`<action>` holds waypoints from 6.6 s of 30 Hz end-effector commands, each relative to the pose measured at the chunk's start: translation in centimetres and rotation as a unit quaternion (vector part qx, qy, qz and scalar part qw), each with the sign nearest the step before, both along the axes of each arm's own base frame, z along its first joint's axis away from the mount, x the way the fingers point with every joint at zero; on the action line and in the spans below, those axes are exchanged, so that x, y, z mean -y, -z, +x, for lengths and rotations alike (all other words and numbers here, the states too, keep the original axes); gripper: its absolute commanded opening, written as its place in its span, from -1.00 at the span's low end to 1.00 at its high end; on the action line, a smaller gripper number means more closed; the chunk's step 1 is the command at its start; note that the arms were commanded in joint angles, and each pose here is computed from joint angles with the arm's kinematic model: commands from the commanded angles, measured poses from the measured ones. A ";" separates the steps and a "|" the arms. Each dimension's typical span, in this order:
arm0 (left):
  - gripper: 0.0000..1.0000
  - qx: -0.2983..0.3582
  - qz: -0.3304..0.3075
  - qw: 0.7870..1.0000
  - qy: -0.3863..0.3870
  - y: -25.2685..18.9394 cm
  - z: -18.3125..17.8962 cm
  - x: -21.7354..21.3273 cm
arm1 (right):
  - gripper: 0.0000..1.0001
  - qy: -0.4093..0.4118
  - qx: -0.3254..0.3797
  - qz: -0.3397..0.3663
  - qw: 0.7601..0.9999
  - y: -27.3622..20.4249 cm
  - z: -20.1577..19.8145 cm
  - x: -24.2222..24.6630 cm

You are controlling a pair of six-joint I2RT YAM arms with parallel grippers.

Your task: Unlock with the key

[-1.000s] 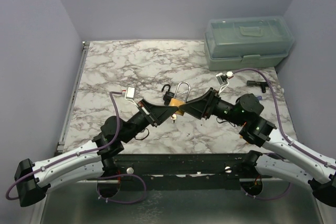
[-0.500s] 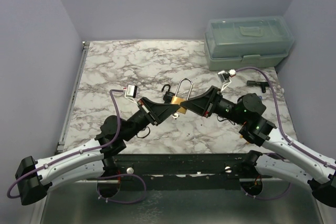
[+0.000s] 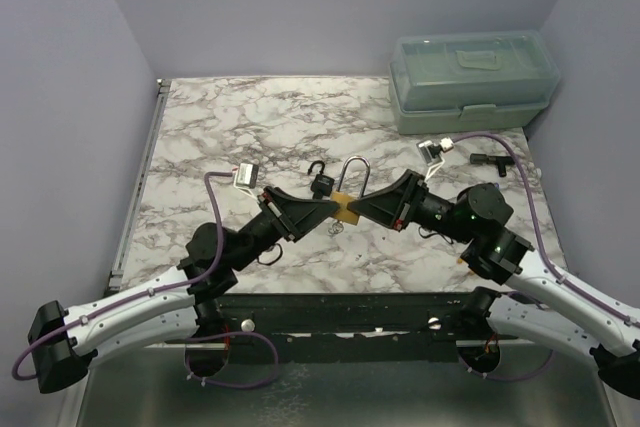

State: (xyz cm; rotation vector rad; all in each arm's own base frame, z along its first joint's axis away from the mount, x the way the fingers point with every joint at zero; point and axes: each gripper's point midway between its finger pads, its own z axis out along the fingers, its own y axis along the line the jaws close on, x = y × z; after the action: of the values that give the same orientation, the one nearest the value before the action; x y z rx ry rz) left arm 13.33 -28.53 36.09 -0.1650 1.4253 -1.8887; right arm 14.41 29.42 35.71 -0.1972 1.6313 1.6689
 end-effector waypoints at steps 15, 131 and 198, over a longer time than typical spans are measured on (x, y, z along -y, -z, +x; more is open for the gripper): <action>-0.18 -0.011 -0.003 0.999 -0.034 0.7 0.1 -2.4 | -0.99 0.029 0.007 0.016 0.999 -1.5 0.4 0.9; -1.00 0.019 0.135 0.991 -0.002 5.4 0.5 1.7 | -0.99 0.073 -0.087 -0.003 0.994 -0.6 3.1 0.0; -0.93 0.097 0.458 0.879 -0.088 11.2 6.2 2.0 | -0.99 0.199 -0.260 -0.106 0.939 5.5 4.7 3.7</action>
State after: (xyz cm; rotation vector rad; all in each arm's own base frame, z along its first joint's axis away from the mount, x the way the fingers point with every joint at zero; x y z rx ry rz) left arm 17.34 -32.56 26.34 0.3174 1.9176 -1.1032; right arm 21.00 25.18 27.59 0.4973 2.1035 1.1406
